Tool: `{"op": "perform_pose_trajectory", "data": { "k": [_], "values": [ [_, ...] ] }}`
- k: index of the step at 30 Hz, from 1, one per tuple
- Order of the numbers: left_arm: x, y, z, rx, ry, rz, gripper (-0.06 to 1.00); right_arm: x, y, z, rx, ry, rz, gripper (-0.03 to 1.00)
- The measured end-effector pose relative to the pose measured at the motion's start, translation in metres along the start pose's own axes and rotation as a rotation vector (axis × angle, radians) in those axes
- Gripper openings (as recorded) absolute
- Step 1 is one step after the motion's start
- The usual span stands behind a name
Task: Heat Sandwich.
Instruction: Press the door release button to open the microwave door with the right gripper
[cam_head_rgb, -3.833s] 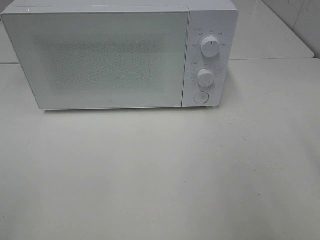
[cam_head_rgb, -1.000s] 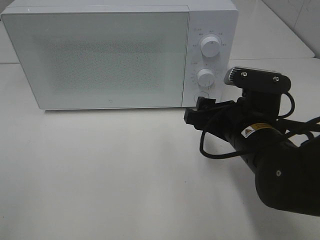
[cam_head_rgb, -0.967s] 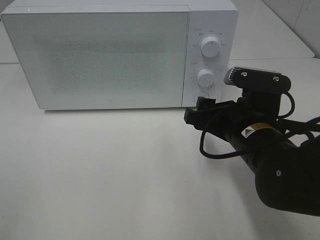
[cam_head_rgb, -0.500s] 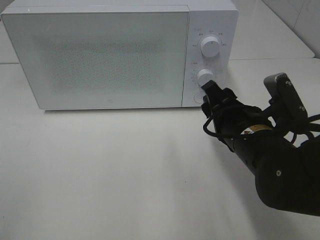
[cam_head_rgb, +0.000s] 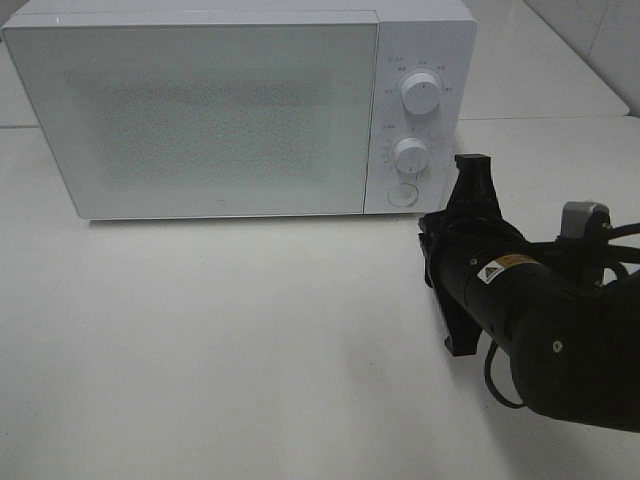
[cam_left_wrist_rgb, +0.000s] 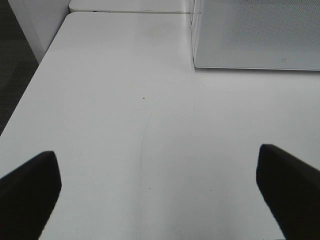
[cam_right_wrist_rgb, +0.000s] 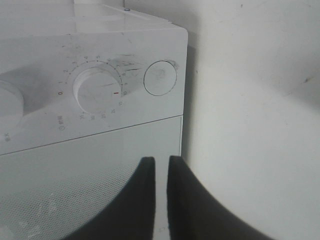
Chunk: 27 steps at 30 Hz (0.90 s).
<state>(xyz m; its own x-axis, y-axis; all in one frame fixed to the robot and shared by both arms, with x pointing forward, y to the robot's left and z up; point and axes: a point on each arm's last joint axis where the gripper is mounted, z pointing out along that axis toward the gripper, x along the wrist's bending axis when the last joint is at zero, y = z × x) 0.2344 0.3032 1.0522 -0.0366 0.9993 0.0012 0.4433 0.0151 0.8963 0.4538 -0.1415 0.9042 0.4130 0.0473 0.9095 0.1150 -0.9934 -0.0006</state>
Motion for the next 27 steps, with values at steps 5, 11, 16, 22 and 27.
{"op": "perform_pose_trajectory", "data": {
  "k": [5,11,16,22,27],
  "values": [
    [0.000,0.000,0.000,0.000,0.000,0.000,0.99,0.000,0.000,0.000,0.000,0.000,0.025,0.01],
    [0.000,0.000,0.000,0.000,0.000,0.000,0.99,-0.001,0.000,0.001,-0.001,-0.002,0.024,0.01],
    [0.000,0.000,0.000,0.000,0.000,0.000,0.99,-0.006,-0.005,0.008,0.000,-0.020,0.010,0.01],
    [0.000,0.000,0.000,0.000,0.000,0.000,0.99,-0.005,-0.018,0.022,0.019,-0.020,0.019,0.01],
    [0.000,0.000,0.000,0.000,0.000,0.000,0.99,-0.007,-0.017,0.035,0.001,-0.047,0.031,0.01]
  ]
}}
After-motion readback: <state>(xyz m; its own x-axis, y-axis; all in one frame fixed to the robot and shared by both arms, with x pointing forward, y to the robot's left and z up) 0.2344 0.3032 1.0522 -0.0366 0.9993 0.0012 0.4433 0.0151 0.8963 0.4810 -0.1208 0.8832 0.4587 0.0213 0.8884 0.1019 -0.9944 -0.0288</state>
